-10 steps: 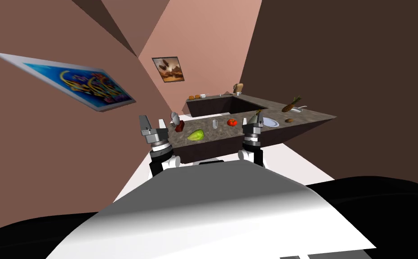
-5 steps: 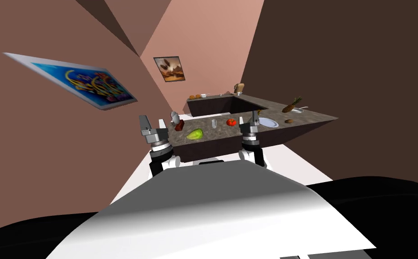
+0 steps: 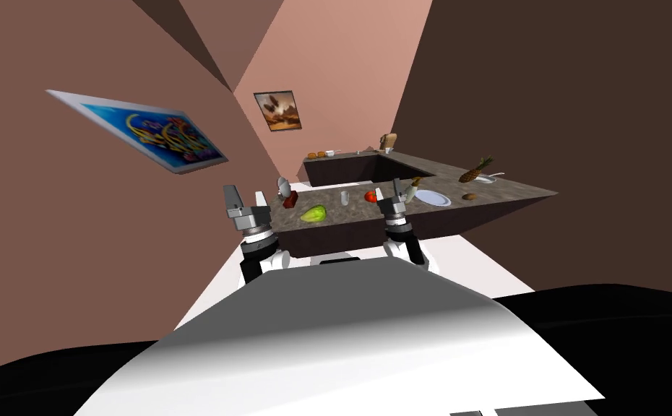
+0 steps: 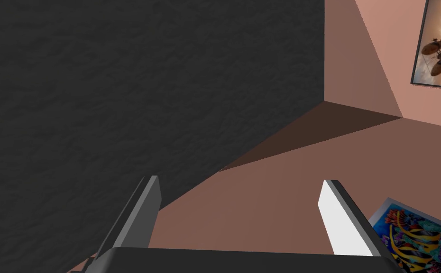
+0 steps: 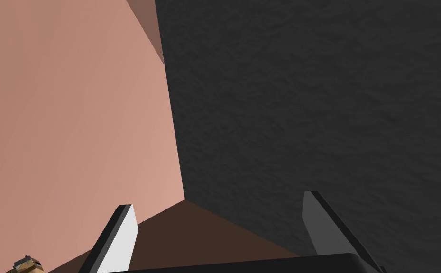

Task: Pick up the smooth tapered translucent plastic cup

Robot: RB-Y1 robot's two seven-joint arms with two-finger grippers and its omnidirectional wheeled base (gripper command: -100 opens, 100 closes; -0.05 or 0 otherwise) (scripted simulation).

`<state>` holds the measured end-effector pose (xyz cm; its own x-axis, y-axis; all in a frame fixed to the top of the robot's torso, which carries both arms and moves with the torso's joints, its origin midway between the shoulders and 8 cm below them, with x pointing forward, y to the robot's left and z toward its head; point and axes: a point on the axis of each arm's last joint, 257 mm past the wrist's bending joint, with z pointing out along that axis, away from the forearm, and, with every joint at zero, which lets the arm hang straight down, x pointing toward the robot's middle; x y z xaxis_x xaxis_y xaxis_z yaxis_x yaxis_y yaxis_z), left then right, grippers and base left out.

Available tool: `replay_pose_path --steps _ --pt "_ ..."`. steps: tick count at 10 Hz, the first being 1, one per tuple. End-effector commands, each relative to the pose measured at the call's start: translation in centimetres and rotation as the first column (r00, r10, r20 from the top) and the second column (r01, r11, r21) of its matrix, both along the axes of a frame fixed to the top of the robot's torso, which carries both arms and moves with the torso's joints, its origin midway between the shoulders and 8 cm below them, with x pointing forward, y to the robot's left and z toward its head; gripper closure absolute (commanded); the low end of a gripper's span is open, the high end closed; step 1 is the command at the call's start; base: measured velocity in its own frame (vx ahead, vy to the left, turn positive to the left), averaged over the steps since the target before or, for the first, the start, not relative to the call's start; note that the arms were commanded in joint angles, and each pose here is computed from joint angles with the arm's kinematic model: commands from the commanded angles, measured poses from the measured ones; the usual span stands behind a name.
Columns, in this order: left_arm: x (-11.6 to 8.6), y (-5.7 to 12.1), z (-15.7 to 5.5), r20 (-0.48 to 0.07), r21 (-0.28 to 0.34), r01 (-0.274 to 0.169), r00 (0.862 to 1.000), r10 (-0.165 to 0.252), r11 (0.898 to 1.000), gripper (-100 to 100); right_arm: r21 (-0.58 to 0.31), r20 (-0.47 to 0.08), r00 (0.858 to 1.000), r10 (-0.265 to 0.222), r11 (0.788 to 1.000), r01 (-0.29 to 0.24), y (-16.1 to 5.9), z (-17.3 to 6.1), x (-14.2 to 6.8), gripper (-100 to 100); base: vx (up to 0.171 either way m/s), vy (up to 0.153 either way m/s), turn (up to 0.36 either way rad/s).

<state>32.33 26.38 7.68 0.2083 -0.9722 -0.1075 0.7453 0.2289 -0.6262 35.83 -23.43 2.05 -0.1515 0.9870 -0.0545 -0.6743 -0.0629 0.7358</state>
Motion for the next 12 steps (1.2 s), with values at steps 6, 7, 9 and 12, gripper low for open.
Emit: replay_pose_path --steps 6,7,9,12 --pt "0.0 0.0 0.0 0.0 0.0 0.0 1.0 0.0 1.0 0 -0.136 -0.052 0.986 0.16 0.977 -0.165 4.6 -2.3 -0.4 -100 -0.03 -0.031 0.073" --pt "0.0 0.0 0.0 0.0 0.0 0.0 1.0 0.0 1.0 0 -0.152 -0.057 0.985 0.166 0.973 -0.173 4.7 -2.5 -0.4 -100 -0.03 -0.021 0.061" --pt "0.0 0.0 0.0 0.0 0.0 0.0 1.0 0.0 1.0 0 -0.193 -0.087 0.974 0.208 0.956 -0.221 5.9 -3.7 -0.6 -100 -0.035 -0.015 0.098" --pt "0.0 0.0 0.0 0.0 0.0 0.0 1.0 0.0 1.0 0 -0.252 -0.156 0.948 0.277 0.917 -0.309 7.8 -6.6 -1.0 -100 -0.036 -0.018 0.119"
